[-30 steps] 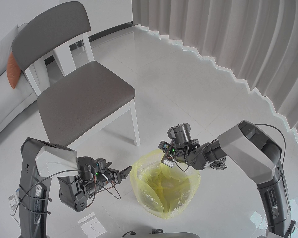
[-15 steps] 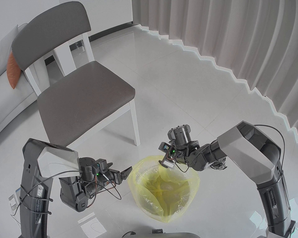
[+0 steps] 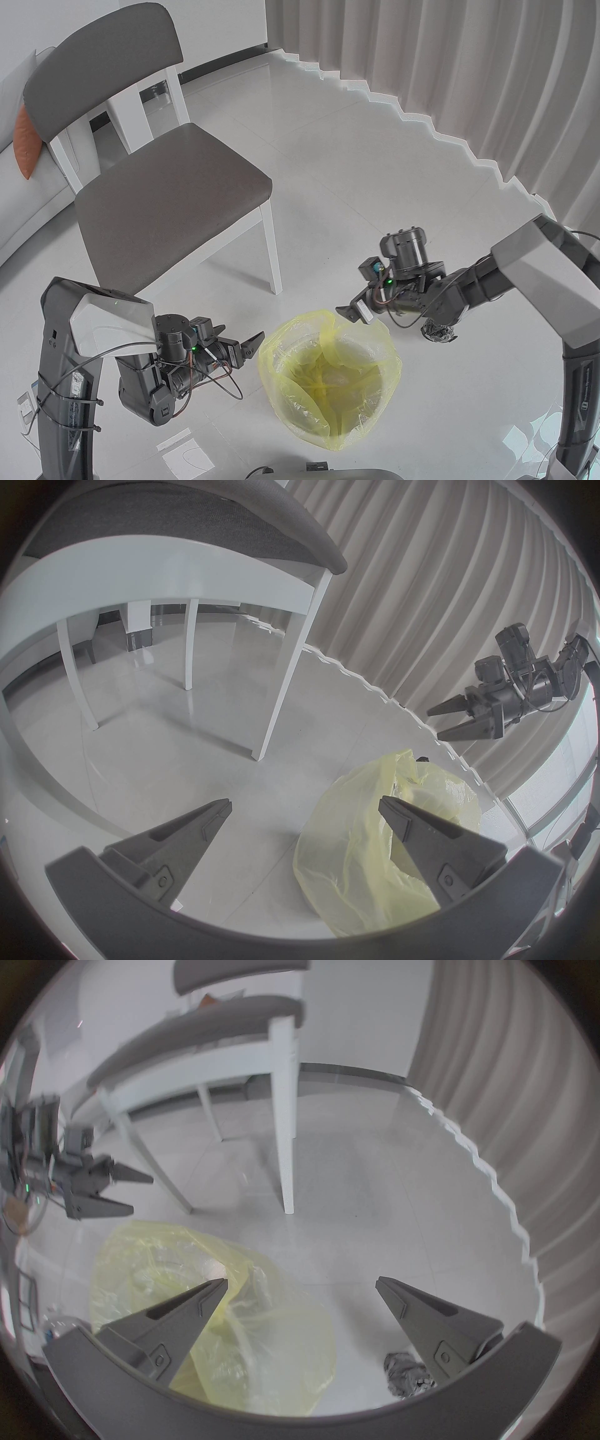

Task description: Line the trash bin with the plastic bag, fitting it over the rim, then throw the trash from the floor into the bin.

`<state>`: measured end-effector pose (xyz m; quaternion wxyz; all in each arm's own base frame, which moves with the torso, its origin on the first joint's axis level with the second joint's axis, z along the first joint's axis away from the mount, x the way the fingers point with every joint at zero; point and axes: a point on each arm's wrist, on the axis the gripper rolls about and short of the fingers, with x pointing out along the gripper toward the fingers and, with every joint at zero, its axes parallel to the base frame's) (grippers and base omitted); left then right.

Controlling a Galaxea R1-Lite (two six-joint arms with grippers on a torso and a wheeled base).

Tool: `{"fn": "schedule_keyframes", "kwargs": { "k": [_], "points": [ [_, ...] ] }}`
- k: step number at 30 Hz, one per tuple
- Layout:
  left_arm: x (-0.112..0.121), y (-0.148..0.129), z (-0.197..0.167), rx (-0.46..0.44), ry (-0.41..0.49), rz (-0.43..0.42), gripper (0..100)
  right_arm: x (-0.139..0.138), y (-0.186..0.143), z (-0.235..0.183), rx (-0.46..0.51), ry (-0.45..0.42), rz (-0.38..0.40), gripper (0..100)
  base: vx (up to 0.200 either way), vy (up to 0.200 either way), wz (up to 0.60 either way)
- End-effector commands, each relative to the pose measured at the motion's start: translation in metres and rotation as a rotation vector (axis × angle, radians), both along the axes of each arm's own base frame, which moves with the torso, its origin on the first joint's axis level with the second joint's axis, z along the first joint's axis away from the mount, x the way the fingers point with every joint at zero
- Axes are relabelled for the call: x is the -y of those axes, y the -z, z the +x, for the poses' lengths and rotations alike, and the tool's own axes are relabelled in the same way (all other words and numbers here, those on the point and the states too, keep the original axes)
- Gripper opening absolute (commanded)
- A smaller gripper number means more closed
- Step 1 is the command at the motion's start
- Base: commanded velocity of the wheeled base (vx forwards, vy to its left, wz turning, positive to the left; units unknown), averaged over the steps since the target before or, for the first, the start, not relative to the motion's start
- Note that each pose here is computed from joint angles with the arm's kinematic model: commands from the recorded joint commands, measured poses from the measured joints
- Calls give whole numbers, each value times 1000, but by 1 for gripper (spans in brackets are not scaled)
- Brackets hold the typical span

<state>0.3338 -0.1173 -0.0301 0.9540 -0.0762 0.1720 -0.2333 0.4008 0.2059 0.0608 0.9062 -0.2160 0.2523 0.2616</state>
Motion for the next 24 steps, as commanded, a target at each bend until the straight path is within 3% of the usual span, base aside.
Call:
{"fn": "schedule_keyframes", "kwargs": {
  "k": [1,4,7,16,24],
  "points": [
    [-3,-9,0,19,-2,-18,100,48,-43,-17,-28,87,151,100,0,0,0],
    [-5,-7,0,3,-5,-11,100,67,-44,-25,-96,125,222,100,0,0,0],
    [-5,-8,1,-27,1,2,100,81,-35,-33,-154,165,239,100,0,0,0],
    [-5,-28,-4,-97,69,-1,100,90,-7,-63,-272,191,211,100,0,0,0],
    [10,-19,1,-142,112,11,100,83,9,-94,-315,147,173,100,0,0,0]
  ]
}}
